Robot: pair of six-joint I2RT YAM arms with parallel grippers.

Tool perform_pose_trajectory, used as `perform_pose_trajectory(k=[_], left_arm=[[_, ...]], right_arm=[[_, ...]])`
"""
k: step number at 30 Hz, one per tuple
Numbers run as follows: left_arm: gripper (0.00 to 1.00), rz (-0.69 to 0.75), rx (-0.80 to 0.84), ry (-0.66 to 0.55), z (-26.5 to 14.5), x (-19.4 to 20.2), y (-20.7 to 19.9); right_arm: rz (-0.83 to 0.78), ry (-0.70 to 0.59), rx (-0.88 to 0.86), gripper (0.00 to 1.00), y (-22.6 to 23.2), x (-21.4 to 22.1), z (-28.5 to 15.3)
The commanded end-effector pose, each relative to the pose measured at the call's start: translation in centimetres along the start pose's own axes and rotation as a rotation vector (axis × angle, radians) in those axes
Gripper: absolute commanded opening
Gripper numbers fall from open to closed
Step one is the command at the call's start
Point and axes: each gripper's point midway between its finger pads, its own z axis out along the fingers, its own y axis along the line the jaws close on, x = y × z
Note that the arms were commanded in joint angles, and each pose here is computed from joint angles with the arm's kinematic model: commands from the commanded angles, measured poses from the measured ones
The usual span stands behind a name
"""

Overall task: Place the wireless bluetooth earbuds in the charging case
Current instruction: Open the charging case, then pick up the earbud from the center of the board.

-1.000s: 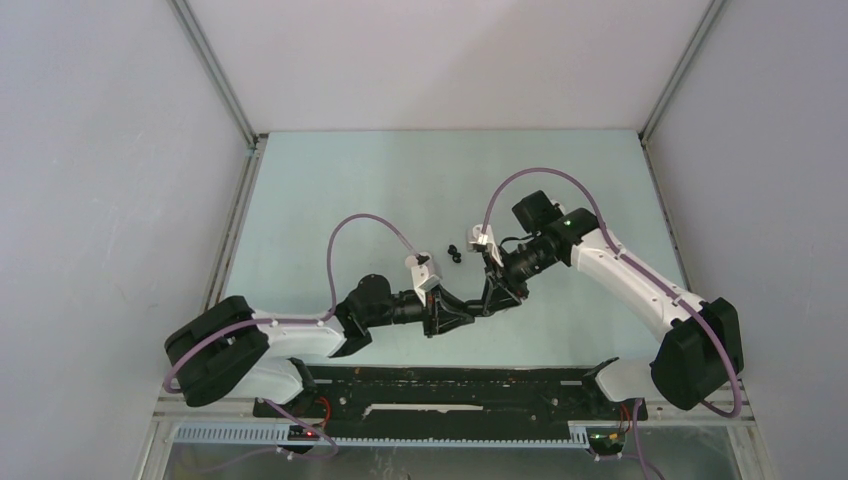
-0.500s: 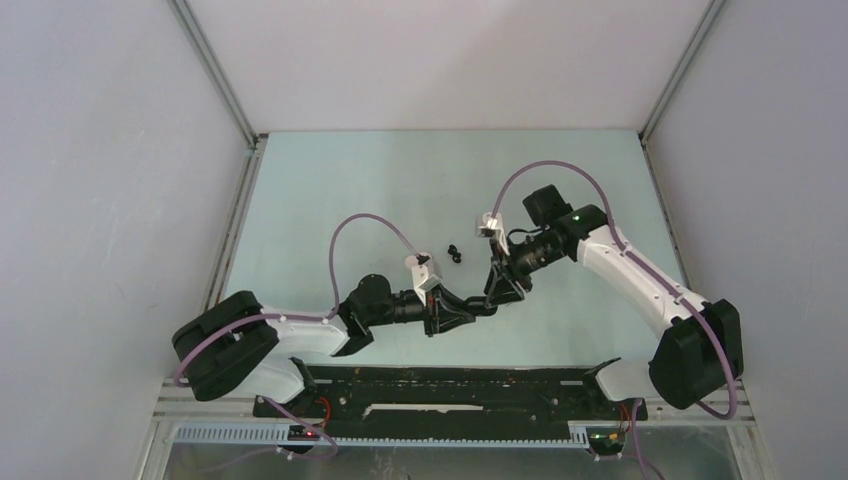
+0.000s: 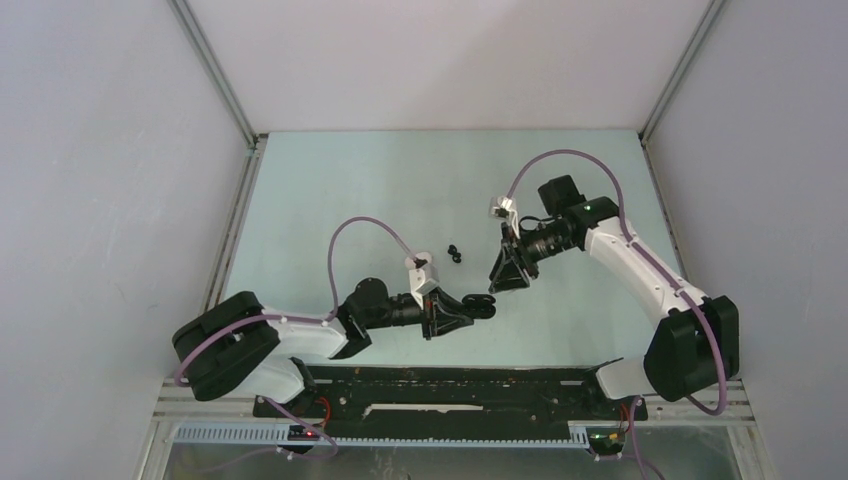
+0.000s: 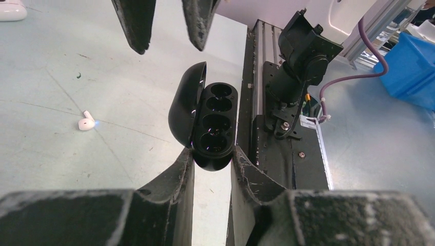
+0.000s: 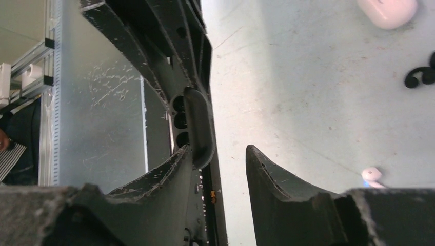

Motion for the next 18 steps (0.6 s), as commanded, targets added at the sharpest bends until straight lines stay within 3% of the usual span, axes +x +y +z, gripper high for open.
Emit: perform_pose_trajectory(k=[1,4,8,10,14,18], left_arm=[[0.0,0.038,-0.012,-0.08,-0.2,-2.0,0.0],[0.0,0.035,-0.062,-0.103,-1.1,-3.1,0.7],[0.0,0.056,-0.194,-0.045,-2.2,-3.3,2.9],[0.0,0.069,-0.252,-0.044,-3.2,-3.2,3.7],[0.0,0.056,-0.325,-0.06,-4.5,-2.8,4.9],[0.0,0.038,-0.344,-0.085,-5.4,-2.1,4.9]], right_arm=[[-0.042,-0.056,0.118,0.46,-1.7,-2.1,-2.3],[-0.026,-0.072,0.306,0.49,-4.7,-2.5,-4.4],[-0.057,-0.124,0.706,0.5,-9.9,-3.8,-8.9],[-0.056,-0.185,0.793,0.48,-11.0,-5.0,-10.8],[0.087,-0.296,0.79,0.49,-13.6,-6.0,-11.9],[0.232,-0.159,0.595,0.41,-15.3,-5.5,-8.7]])
